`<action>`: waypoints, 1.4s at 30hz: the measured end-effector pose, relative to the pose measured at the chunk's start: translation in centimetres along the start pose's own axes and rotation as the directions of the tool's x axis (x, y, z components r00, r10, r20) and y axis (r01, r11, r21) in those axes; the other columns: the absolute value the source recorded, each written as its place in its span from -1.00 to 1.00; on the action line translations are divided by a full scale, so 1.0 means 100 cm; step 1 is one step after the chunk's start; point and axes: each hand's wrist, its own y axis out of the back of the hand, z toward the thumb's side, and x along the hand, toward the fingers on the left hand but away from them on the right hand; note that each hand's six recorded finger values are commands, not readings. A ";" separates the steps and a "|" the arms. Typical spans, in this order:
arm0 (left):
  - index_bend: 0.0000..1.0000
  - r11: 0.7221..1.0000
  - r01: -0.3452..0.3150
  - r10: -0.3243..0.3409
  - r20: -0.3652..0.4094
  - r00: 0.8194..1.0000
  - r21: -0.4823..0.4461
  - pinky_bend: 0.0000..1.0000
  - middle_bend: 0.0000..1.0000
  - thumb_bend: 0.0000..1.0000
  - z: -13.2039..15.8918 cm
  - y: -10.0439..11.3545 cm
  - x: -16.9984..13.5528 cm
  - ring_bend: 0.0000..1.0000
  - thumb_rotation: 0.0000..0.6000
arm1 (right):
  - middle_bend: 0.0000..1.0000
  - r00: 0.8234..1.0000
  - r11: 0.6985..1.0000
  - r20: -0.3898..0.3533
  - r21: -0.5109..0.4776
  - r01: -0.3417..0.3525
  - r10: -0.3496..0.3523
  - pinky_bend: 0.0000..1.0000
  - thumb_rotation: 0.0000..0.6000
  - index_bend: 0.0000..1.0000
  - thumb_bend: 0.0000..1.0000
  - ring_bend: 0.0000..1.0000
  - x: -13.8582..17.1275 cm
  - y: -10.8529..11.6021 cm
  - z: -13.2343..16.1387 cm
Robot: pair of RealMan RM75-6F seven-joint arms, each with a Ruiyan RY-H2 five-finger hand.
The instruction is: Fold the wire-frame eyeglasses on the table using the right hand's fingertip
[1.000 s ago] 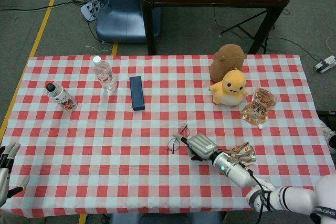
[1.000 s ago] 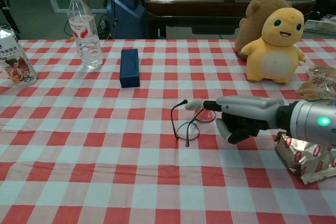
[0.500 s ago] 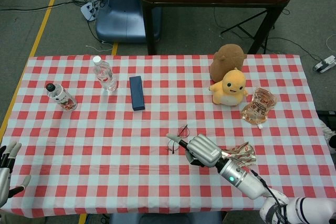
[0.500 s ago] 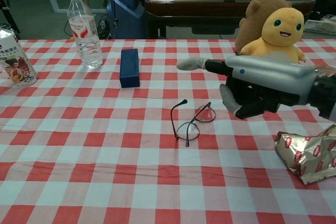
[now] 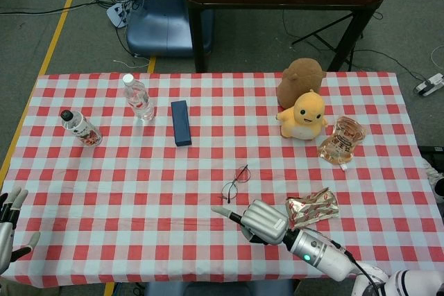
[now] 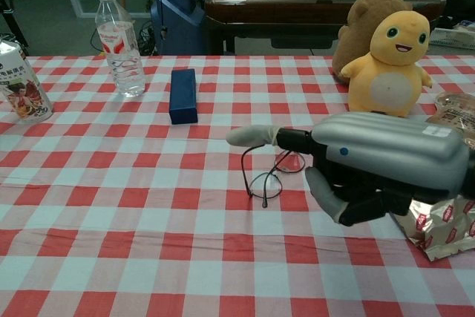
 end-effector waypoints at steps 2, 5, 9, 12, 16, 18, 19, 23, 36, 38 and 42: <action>-1.00 1.000 0.003 -0.003 0.000 1.000 -0.002 -1.00 -1.00 -0.43 0.000 -0.001 0.000 -1.00 1.00 | 1.00 1.000 1.000 0.000 0.014 -0.024 0.024 1.00 1.00 -1.00 0.79 1.00 -0.001 -0.006 -0.001; -1.00 1.000 0.004 -0.004 -0.001 1.000 -0.006 -1.00 -1.00 -0.43 0.000 -0.001 0.000 -1.00 1.00 | 1.00 0.998 0.997 0.015 0.051 -0.058 0.058 1.00 1.00 -1.00 0.79 1.00 -0.005 -0.016 -0.006; -1.00 1.000 0.005 -0.005 -0.003 1.000 -0.008 -1.00 -1.00 -0.43 -0.001 -0.002 0.000 -1.00 1.00 | 1.00 0.995 0.992 0.047 0.096 -0.087 0.083 1.00 1.00 -1.00 0.79 1.00 -0.017 -0.026 -0.015; -1.00 1.000 0.004 -0.004 -0.004 1.000 -0.009 -1.00 -1.00 -0.43 -0.001 -0.001 0.000 -1.00 1.00 | 1.00 0.995 0.987 0.064 0.132 -0.090 0.082 1.00 1.00 -1.00 0.79 1.00 -0.026 -0.028 -0.020; -1.00 1.000 0.007 -0.007 -0.009 1.000 -0.008 -1.00 -1.00 -0.43 -0.003 -0.002 0.000 -1.00 1.00 | 1.00 0.994 0.980 0.085 0.181 -0.088 0.073 1.00 1.00 -1.00 0.79 1.00 -0.035 -0.030 -0.023; -1.00 1.000 0.008 -0.008 -0.010 1.000 -0.008 -1.00 -1.00 -0.43 -0.003 -0.002 0.000 -1.00 1.00 | 1.00 0.993 0.976 0.100 0.201 -0.088 0.069 1.00 1.00 -1.00 0.79 1.00 -0.038 -0.031 -0.025; -1.00 1.000 0.009 -0.009 -0.011 1.000 -0.008 -1.00 -1.00 -0.43 -0.004 -0.002 0.000 -1.00 1.00 | 1.00 0.992 0.974 0.107 0.208 -0.089 0.068 1.00 1.00 -1.00 0.79 1.00 -0.039 -0.032 -0.026; -1.00 1.000 0.011 -0.012 -0.007 1.000 -0.009 -1.00 -1.00 -0.43 -0.003 -0.003 0.001 -1.00 1.00 | 1.00 0.988 0.971 0.141 0.220 -0.097 0.067 1.00 1.00 -1.00 0.79 1.00 -0.042 -0.033 -0.032; -1.00 1.000 0.019 -0.019 -0.005 1.000 -0.010 -1.00 -1.00 -0.43 -0.002 -0.006 0.002 -1.00 1.00 | 1.00 0.968 0.969 0.240 0.212 -0.127 0.074 1.00 1.00 -1.00 0.79 1.00 -0.045 -0.038 -0.057; -1.00 1.000 0.019 -0.019 -0.007 1.000 -0.011 -1.00 -1.00 -0.43 -0.002 -0.007 0.001 -1.00 1.00 | 1.00 0.963 0.972 0.256 0.194 -0.136 0.084 1.00 1.00 -1.00 0.79 1.00 -0.045 -0.040 -0.062; -1.00 1.000 0.018 -0.018 -0.008 1.000 -0.011 -1.00 -1.00 -0.43 -0.003 -0.006 0.001 -1.00 1.00 | 1.00 0.952 0.977 0.288 0.148 -0.154 0.107 1.00 1.00 -1.00 0.79 1.00 -0.048 -0.045 -0.073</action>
